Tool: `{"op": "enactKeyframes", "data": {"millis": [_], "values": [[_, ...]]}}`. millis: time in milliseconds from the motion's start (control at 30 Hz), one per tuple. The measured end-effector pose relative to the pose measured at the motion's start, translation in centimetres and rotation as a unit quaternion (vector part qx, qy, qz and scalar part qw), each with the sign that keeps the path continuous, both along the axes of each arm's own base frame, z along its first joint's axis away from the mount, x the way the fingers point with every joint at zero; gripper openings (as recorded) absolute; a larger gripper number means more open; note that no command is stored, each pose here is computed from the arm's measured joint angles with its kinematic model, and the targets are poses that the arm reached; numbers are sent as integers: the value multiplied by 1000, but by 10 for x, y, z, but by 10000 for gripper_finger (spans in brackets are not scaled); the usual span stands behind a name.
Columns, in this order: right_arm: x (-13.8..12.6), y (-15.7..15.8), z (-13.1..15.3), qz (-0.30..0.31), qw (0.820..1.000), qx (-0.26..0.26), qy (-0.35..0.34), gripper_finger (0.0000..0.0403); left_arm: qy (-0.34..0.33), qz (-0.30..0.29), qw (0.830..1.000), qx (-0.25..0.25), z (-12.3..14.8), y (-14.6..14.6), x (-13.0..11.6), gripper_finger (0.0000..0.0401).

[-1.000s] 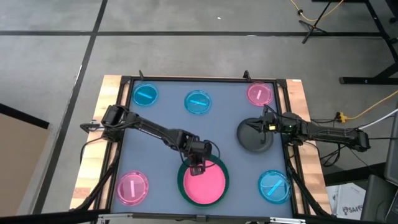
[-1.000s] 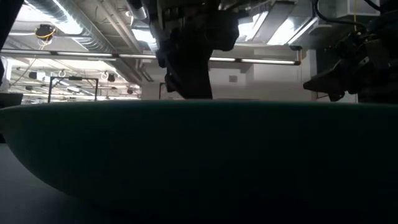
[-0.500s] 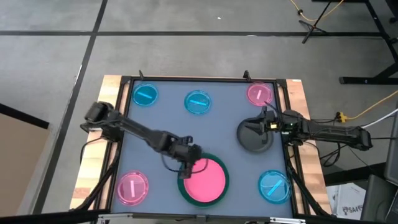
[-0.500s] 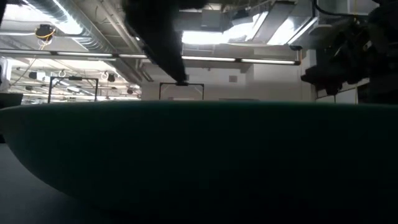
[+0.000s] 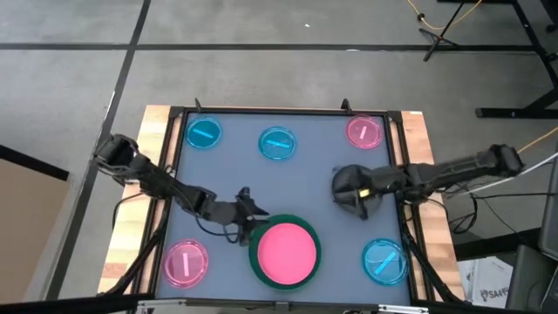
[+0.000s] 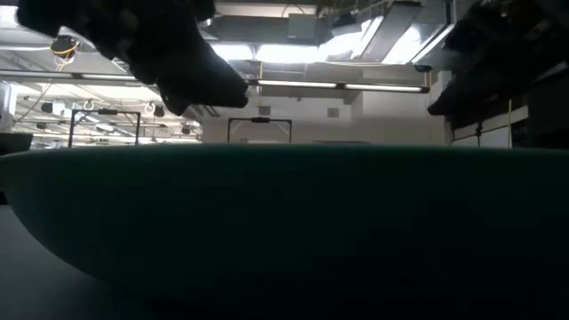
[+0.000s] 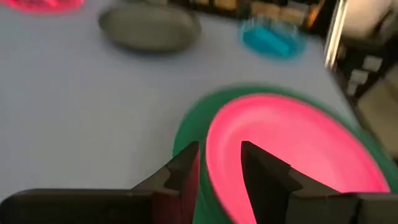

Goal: Stack plastic plates
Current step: Stack the black plate on top of the pink plate

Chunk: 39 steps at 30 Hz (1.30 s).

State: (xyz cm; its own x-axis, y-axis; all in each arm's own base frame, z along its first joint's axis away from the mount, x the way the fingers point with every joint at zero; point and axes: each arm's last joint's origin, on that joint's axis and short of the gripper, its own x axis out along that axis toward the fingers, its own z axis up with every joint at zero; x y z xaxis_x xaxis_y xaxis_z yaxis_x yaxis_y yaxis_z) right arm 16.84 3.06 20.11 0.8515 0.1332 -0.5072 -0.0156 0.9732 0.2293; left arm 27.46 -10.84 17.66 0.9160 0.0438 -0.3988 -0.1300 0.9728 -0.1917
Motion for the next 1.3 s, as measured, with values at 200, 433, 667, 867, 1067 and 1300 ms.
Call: {"op": "enactKeyframes", "data": {"millis": [200,433,667,867,1067,1300], "values": [[9,28,-1,-40,989,-58,134,150,-80,-3,997,-5,-7,-7,-13,112],[9,39,-22,-87,967,-43,234,150,-103,6,994,25,-5,-12,-17,112],[11,39,-41,-115,946,-58,298,150,-101,8,995,24,-5,-11,-17,112],[14,42,-54,-113,935,-69,329,150,-102,3,995,22,-5,-14,-18,112],[16,41,-62,-117,927,-96,342,129,-102,4,995,18,-5,-14,-18,112],[16,41,-66,-106,921,-125,353,28,-103,12,994,20,-5,-13,-18,112]]}}
